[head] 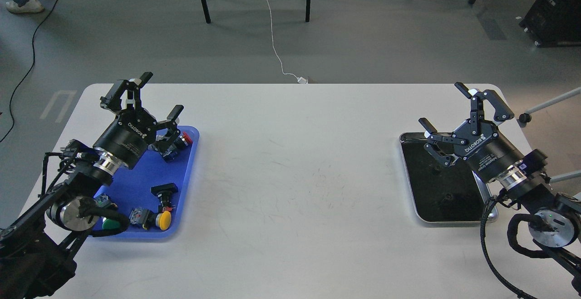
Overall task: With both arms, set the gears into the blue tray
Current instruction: 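Move the right gripper over the dark metal tray, then lower the right gripper into the metal tray and grasp a small black part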
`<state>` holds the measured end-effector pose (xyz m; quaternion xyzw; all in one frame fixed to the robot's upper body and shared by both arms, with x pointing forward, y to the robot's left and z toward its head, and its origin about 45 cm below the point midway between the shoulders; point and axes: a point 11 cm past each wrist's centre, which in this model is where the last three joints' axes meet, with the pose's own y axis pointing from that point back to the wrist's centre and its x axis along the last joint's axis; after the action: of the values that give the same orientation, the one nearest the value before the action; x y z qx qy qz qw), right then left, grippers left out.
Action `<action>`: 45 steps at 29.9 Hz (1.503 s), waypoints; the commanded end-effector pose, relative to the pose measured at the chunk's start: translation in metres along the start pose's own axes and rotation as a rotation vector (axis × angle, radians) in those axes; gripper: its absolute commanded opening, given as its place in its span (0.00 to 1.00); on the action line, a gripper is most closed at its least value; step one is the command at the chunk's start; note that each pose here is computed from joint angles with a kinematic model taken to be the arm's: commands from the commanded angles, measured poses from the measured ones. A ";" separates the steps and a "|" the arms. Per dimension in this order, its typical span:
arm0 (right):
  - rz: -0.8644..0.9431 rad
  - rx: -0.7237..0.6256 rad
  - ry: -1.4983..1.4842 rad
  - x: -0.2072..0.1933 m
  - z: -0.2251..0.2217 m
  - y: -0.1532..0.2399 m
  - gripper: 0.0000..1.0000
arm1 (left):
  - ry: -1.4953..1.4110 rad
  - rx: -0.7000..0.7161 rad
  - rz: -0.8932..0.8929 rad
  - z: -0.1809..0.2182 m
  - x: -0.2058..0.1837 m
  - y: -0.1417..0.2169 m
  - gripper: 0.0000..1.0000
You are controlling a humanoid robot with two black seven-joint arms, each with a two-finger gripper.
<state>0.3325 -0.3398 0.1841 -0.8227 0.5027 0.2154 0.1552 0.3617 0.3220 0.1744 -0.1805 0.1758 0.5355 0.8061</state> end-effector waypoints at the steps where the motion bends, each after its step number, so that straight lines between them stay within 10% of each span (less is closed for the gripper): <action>1: 0.012 -0.003 0.016 0.005 -0.003 0.003 0.99 | -0.014 -0.005 0.011 0.003 0.005 0.003 0.98; 15: -0.327 -0.332 0.989 -0.012 -0.084 -0.016 0.99 | -0.101 -0.008 0.025 0.029 0.021 0.010 0.98; 23: -0.593 -0.912 1.711 0.025 -0.092 -0.006 0.99 | -0.090 -0.079 0.013 0.033 0.016 0.009 0.98; 45: -0.859 -1.305 1.864 0.059 -0.017 -0.031 0.80 | -0.089 -0.088 0.011 0.034 0.015 0.008 0.98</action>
<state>0.3883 -0.3820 0.1759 -0.6881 -0.0831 -0.3161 -0.6479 0.3624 0.3531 0.1965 -0.1907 0.1173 0.5545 0.8015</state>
